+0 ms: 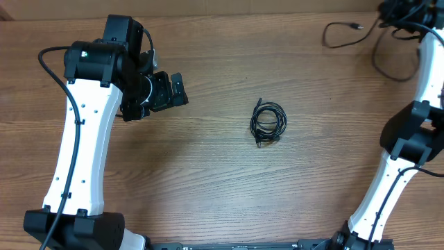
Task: Untangle cables
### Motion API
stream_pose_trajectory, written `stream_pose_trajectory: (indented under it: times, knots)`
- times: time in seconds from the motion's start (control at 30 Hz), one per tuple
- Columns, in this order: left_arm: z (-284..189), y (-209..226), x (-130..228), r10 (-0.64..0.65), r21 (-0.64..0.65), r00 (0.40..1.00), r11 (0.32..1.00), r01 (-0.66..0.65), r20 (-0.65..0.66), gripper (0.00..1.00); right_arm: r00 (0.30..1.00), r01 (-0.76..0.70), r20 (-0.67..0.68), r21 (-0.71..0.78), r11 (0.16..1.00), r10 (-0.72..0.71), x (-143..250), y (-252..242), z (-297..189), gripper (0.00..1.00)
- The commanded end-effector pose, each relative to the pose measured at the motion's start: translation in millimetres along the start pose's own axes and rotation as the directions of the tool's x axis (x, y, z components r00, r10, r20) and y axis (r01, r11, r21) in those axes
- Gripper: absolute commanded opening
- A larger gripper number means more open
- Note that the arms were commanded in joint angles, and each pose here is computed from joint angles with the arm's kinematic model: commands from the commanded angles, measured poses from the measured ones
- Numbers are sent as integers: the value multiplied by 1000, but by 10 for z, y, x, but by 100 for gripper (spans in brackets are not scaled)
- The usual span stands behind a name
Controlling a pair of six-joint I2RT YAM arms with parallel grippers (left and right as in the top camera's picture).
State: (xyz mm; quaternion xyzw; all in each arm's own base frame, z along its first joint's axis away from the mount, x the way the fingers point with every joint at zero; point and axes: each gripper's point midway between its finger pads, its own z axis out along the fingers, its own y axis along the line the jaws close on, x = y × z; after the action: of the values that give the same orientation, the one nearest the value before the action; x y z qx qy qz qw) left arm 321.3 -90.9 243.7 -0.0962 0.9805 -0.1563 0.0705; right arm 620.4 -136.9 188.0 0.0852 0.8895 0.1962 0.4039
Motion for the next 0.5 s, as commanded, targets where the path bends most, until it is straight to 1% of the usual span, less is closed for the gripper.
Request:
stream_pose_trajectory:
  times: [0.0,0.1,0.17,0.2,0.23,0.27,0.3,0.33,0.37,0.4,0.47]
  knots:
    - [-83,-73,17,26,22,999,999,-26,23,99,977,213,30,-141,967,-211,-79,407,-193,4]
    - [-83,-73,17,26,22,999,999,-26,23,100,970,240,-17,-116,964,-243,45,333,-176,4]
    - [-83,-73,17,26,22,999,999,-26,23,100,975,219,-41,-36,975,-220,69,174,-152,5]
    - [-83,-73,17,26,22,999,999,-26,23,100,980,192,-51,3,981,-192,76,101,-150,20]
    - [-83,-73,17,26,22,999,999,-26,23,100,986,157,-56,45,987,-155,77,28,-147,66]
    - [-83,-73,17,26,22,999,999,-26,23,99,991,128,-54,78,989,-124,67,-28,-152,76]
    - [-83,-73,17,26,22,999,999,-26,23,100,995,93,-46,113,989,-89,47,-86,-158,79]
    - [-83,-73,17,26,22,999,999,-26,23,100,998,57,-33,148,987,-53,21,-141,-165,85]
    - [-83,-73,17,26,22,999,999,-26,23,99,1000,15,-18,184,983,-12,0,-208,-179,88]
    - [-83,-73,17,26,22,999,999,-26,23,99,999,-47,4,237,970,48,-20,-307,-206,87]
    - [-83,-72,18,26,22,999,999,-26,23,100,984,-177,56,354,918,168,-12,-552,-294,86]
